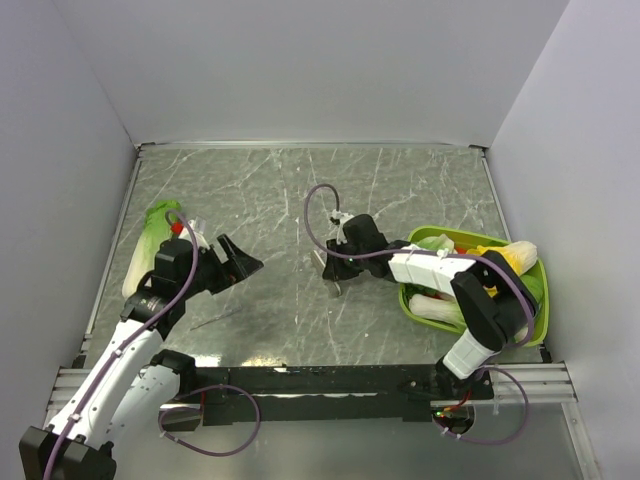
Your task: Unload the batteries from the remote control
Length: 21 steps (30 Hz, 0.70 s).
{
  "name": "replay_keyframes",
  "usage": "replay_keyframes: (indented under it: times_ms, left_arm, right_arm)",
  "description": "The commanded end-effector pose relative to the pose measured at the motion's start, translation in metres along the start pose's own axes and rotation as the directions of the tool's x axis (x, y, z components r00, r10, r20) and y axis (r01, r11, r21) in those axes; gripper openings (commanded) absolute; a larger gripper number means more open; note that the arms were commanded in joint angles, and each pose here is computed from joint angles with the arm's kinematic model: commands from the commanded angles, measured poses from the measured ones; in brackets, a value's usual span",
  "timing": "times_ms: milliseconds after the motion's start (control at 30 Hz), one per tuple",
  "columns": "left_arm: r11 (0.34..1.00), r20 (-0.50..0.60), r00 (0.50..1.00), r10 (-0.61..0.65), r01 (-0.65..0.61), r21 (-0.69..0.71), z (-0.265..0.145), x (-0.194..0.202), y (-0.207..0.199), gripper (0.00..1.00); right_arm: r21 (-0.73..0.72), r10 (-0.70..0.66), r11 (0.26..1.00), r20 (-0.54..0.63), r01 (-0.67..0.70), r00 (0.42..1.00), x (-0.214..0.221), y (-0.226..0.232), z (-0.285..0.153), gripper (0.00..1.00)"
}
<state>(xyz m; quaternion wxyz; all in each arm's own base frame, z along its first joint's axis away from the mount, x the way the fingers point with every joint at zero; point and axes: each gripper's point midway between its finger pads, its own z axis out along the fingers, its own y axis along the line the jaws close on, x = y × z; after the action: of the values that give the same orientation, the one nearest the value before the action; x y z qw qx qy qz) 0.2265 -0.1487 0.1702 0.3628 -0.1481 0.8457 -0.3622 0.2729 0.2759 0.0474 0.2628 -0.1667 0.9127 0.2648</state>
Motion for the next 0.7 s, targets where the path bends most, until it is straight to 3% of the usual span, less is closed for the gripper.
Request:
replay_keyframes:
  times_ms: [0, 200, 433, 533, 667]
  left_arm:
    - [0.999, 0.004, 1.000, 0.010, -0.010, 0.049, 0.000, -0.003, -0.010, 0.90]
    - [0.998, 0.008, 1.000, 0.012, -0.012, 0.059, -0.001, -0.003, -0.012, 0.90]
    - [0.998, 0.000, 1.000, 0.009, -0.009, 0.058, 0.001, -0.002, -0.011, 0.90]
    - [0.998, -0.004, 1.000, 0.005, -0.005, 0.060, 0.002, -0.001, -0.011, 0.90]
    - [0.998, -0.004, 1.000, 0.009, -0.009, 0.056, 0.001, -0.002, -0.011, 0.90]
  right_arm:
    - [-0.061, 0.108, 0.992, -0.047, -0.111, 0.993, 0.012, 0.000, -0.008, 0.35]
    - [-0.026, 0.176, 0.984, -0.045, -0.177, 0.983, 0.011, -0.021, -0.013, 0.40]
    - [-0.039, 0.172, 0.984, -0.051, -0.175, 0.984, 0.011, -0.023, -0.015, 0.32]
    - [-0.097, 0.162, 0.981, -0.057, -0.167, 0.985, 0.011, -0.016, -0.016, 0.28]
    - [-0.204, 0.050, 0.976, -0.126, -0.076, 0.991, 0.014, -0.002, -0.014, 0.27]
